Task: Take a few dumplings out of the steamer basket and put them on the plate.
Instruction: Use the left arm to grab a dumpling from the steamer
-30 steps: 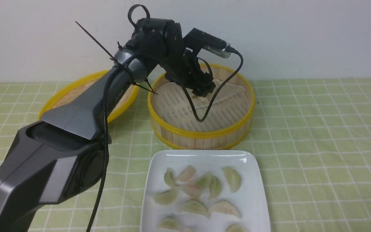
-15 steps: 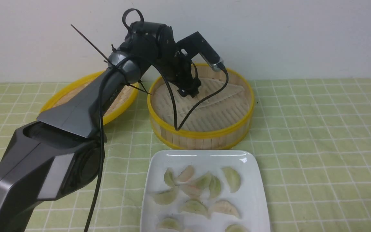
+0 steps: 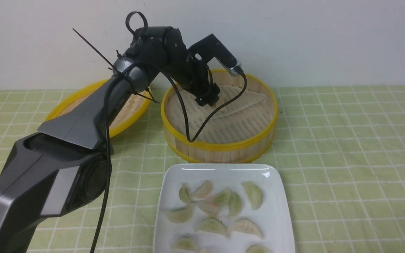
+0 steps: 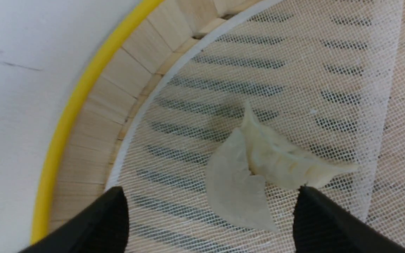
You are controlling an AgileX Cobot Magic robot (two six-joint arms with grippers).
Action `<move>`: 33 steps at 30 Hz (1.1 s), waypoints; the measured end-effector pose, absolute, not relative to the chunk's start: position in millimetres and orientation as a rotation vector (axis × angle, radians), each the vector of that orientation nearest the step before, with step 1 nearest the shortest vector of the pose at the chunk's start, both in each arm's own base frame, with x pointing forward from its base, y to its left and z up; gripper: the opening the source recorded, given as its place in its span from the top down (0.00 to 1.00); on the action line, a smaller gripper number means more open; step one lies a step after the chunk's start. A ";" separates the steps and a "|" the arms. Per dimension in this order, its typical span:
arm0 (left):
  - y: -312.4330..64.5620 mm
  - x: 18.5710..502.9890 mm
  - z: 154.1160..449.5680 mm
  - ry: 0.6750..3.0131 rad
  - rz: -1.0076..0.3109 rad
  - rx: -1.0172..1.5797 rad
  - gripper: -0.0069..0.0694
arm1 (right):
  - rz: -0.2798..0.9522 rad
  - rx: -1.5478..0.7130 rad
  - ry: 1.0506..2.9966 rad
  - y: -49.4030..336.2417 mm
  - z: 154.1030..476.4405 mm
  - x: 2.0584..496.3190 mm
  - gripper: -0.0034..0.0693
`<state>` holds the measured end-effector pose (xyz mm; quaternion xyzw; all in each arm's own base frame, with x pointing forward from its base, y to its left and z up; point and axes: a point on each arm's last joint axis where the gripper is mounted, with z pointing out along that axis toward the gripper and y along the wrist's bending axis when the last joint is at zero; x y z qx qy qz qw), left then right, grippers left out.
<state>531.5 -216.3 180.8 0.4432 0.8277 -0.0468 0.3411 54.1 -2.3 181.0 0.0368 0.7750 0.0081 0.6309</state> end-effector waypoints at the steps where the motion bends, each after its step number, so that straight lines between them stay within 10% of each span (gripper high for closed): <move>1: -216.6 532.1 174.0 2.163 -0.123 1.159 0.17 | 0.018 0.084 1.774 -2.3 181.0 54.1 0.97; 14: -218.9 540.8 153.4 2.103 -0.096 1.164 0.20 | 0.256 0.275 1.612 0.6 192.2 56.3 0.97; 22: -229.4 536.6 150.8 2.097 -0.108 1.187 0.68 | 0.602 0.582 1.489 1.8 198.0 56.4 0.97; 33: -218.8 520.1 180.5 2.286 -0.165 1.187 0.67 | 0.662 0.639 1.428 0.4 201.5 56.3 0.97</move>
